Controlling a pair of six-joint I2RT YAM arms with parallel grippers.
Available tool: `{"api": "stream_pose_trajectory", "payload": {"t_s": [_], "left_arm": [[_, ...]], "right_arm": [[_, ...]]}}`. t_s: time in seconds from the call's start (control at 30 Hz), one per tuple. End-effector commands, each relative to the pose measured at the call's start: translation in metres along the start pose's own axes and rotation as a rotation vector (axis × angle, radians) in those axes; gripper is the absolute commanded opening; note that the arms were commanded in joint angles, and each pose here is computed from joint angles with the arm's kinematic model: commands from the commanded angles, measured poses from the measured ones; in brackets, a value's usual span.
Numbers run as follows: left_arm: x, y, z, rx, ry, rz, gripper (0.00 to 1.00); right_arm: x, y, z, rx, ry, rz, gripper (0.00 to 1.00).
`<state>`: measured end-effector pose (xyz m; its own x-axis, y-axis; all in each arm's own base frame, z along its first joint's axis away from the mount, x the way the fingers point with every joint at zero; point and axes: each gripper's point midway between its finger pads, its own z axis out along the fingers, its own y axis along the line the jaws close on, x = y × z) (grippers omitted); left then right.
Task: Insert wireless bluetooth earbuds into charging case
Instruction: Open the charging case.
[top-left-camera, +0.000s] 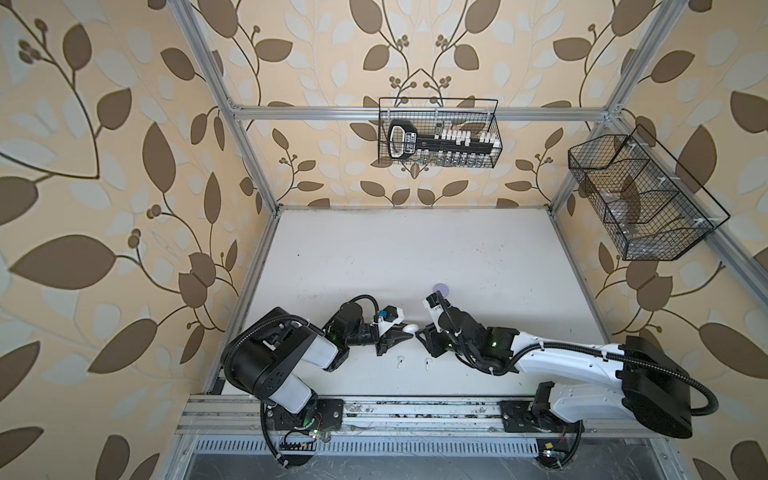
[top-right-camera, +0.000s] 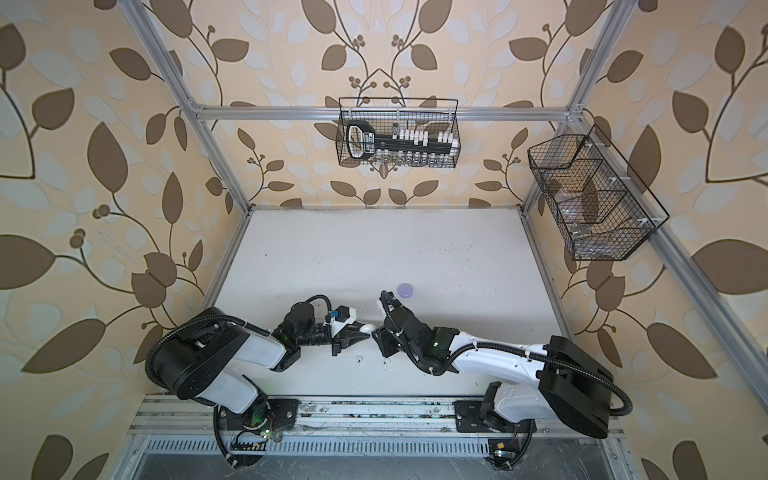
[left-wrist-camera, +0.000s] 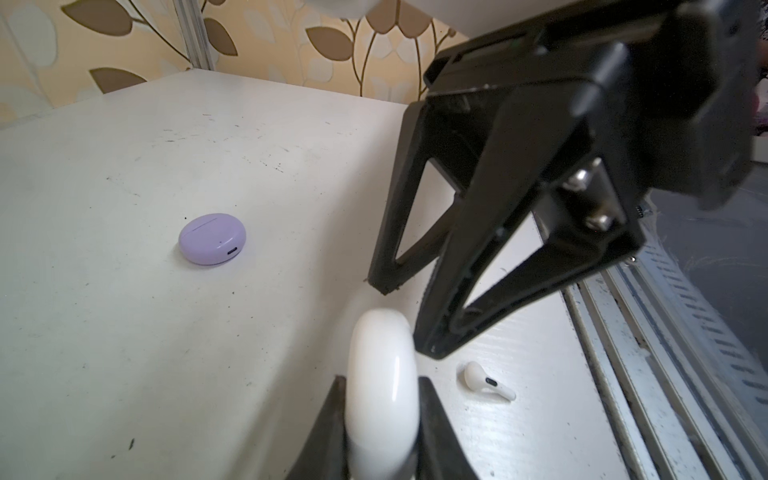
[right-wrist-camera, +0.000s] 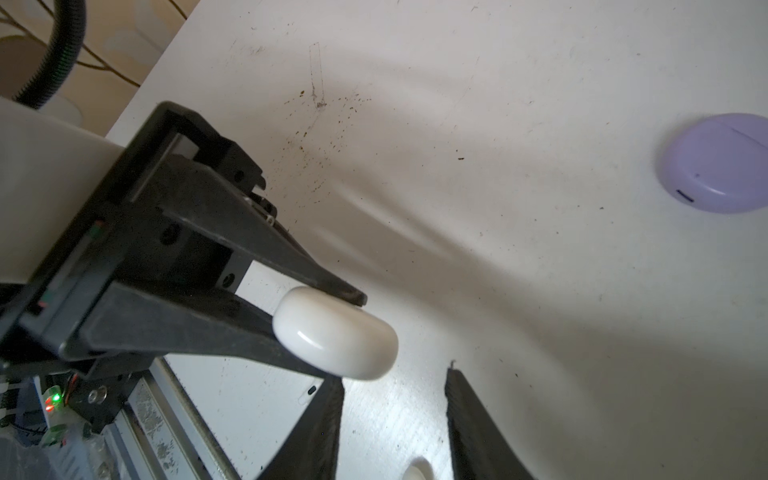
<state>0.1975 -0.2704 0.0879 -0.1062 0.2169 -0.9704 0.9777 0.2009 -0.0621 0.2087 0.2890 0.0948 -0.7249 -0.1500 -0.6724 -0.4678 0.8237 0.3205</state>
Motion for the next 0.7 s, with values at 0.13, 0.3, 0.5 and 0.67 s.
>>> {"api": "stream_pose_trajectory", "payload": {"t_s": [0.13,0.3,0.5,0.67], "left_arm": [[-0.012,-0.017,0.001,0.051,-0.047,0.111,0.10],[-0.011,-0.020,0.001,0.061,-0.041,0.124,0.09],[-0.011,-0.022,0.001,0.065,-0.041,0.127,0.09],[-0.011,-0.022,0.001,0.065,-0.041,0.126,0.09]], "right_arm": [[-0.028,0.002,-0.005,-0.008,-0.073,0.020,0.41],[-0.034,-0.001,-0.007,-0.009,-0.084,0.030,0.41],[-0.033,-0.005,-0.004,0.000,-0.076,0.031,0.41],[-0.033,-0.009,-0.007,0.014,-0.079,0.036,0.41]]}}
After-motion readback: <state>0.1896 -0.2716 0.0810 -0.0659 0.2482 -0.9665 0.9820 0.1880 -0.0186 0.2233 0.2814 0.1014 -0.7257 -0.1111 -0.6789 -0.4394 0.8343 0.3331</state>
